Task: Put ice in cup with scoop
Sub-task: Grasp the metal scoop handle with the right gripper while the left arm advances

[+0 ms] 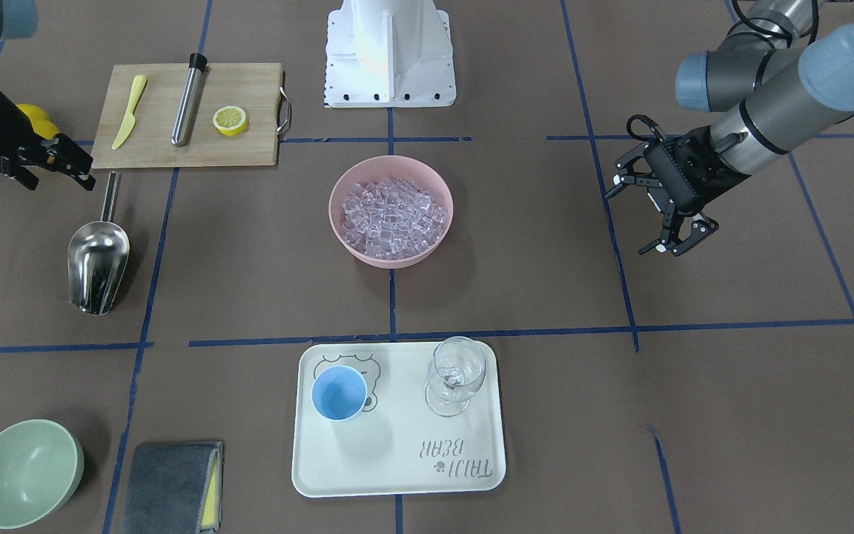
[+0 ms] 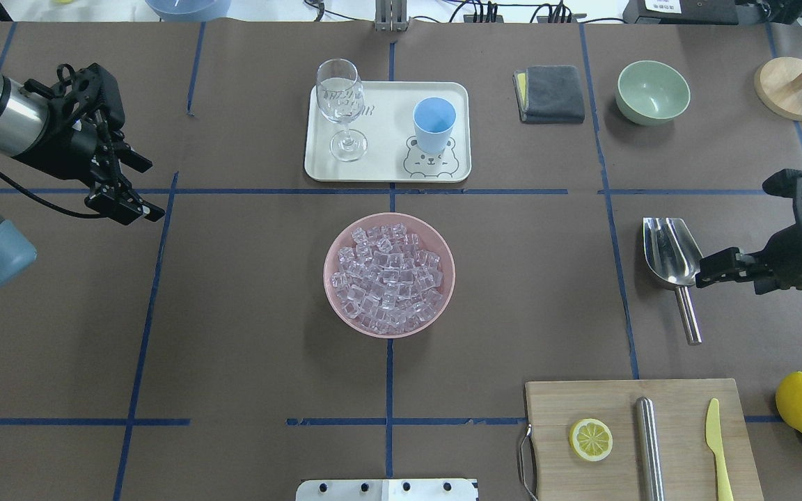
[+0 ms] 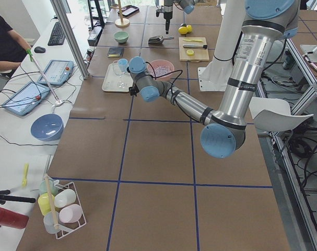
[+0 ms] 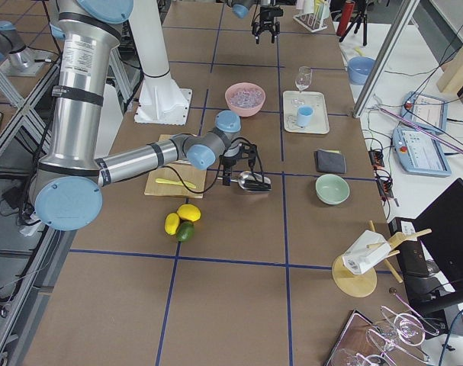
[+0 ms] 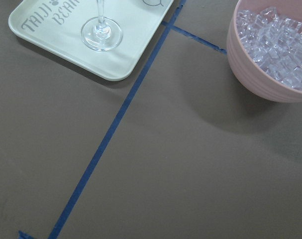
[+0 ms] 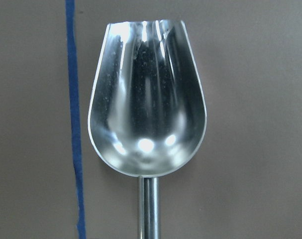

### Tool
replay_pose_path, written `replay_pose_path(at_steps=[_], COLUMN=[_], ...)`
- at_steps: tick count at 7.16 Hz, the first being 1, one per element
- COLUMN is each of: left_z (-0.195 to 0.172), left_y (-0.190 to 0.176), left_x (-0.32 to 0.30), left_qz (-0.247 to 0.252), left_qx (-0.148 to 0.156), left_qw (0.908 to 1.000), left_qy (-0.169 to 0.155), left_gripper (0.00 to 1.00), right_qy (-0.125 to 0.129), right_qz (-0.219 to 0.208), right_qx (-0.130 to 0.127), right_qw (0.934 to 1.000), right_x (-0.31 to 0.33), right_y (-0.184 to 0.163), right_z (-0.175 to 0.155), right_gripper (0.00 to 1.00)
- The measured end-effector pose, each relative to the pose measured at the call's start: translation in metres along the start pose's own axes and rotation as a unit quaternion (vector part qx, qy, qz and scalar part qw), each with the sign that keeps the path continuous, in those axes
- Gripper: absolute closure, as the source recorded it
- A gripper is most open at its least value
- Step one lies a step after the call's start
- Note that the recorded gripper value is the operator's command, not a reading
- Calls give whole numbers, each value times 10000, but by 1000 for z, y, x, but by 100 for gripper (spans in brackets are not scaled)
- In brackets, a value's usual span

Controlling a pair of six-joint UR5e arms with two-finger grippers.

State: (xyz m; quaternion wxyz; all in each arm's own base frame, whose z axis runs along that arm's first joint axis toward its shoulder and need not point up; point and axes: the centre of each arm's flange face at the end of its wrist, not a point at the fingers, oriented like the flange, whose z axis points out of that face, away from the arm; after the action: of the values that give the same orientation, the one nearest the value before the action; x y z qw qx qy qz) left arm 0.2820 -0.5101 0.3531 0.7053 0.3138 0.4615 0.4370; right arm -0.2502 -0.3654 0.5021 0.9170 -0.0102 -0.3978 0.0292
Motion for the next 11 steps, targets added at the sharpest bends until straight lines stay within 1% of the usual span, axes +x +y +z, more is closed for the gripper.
replay_pose_path(at_steps=[1, 3, 4, 5, 6, 7, 8, 9, 11], left_z=[6, 15, 16, 16, 16, 16, 17, 17, 16], left_y=[2, 6, 7, 6, 6, 6, 6, 6, 6], left_x=[-1, -2, -2, -2, -1, -1, -2, -2, -2], left_qz=[-21, -57, -60, -54, -49, -51, -57, -55, -45], left_qx=[-45, -119, -125, -122, -118, -120, -127, -129, -120], left_qw=[10000, 9999, 9999, 9999, 9999, 9999, 9999, 9999, 9999], left_qy=[17, 42, 43, 44, 45, 45, 43, 40, 38], left_gripper=[0, 0, 0, 0, 0, 0, 0, 0, 0], right_qy=[48, 49, 55, 47, 31, 32, 48, 60, 7], right_qz=[-78, -145, -151, -151, -135, -100, -40, 11, 16], right_qx=[-65, -137, -174, -204, -223, -238, -251, -256, -222], right_qw=[9999, 9998, 9997, 9997, 9997, 9997, 9997, 9997, 9998], right_x=[-4, -19, -22, -23, -24, -23, -21, -19, -22], right_y=[3, -6, -8, -8, -8, -7, -6, -5, -3], right_z=[15, 37, 43, 45, 44, 44, 45, 45, 36], right_gripper=[0, 0, 22, 51, 69, 74, 91, 100, 100])
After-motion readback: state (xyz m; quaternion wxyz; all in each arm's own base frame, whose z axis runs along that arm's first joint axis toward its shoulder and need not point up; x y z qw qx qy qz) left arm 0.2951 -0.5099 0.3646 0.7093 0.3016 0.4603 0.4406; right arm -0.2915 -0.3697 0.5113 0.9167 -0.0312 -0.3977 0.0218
